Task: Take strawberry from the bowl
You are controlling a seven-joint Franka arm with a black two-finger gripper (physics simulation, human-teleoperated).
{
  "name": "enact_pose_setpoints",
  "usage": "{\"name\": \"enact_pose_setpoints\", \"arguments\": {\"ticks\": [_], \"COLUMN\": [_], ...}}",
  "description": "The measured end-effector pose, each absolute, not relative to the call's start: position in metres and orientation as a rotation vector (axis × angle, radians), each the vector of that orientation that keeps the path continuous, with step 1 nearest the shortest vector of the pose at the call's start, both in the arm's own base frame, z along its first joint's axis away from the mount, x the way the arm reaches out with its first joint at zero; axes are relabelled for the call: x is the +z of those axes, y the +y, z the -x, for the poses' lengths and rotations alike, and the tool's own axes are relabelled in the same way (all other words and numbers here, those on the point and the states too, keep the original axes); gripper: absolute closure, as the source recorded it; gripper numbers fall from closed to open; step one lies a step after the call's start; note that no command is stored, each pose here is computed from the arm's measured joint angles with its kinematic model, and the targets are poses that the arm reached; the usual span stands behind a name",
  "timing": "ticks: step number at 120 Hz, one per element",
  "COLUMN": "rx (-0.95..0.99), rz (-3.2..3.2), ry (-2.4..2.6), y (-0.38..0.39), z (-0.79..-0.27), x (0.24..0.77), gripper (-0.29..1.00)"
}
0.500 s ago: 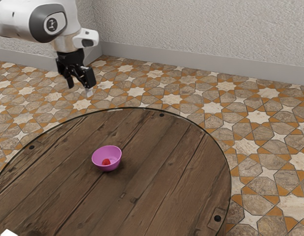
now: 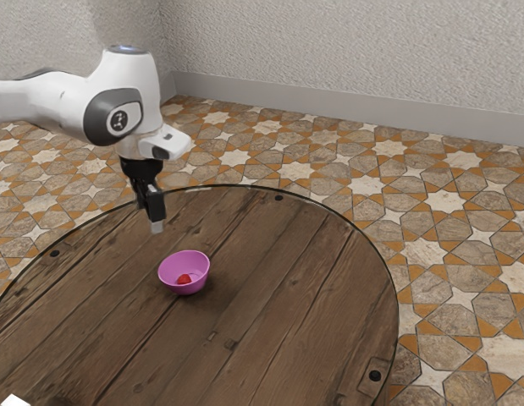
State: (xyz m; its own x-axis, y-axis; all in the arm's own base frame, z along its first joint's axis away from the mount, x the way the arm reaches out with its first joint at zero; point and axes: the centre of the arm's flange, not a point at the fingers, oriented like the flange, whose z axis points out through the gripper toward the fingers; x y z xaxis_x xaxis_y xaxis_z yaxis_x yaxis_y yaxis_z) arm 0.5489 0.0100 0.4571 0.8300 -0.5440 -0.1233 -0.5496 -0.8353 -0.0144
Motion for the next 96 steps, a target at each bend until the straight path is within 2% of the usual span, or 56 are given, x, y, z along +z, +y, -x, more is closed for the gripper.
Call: {"name": "enact_pose_setpoints", "arguments": {"ticks": [14, 40, 56, 74, 96], "rx": [0.158, 0.188, 0.128, 0.098, 0.099], "rz": [2.895, 2.782, 2.677, 2.571, 2.411], "ry": [1.069, 1.389, 1.608, 1.769, 1.959], "y": [0.014, 0.045, 0.020, 0.013, 0.006], "z": [-0.554, -0.557, -0.568, -0.579, -0.591], "x": [0.440, 0.365, 0.343, 0.316, 0.288], "gripper": [0.00, 0.00, 0.11, 0.28, 0.35]}}
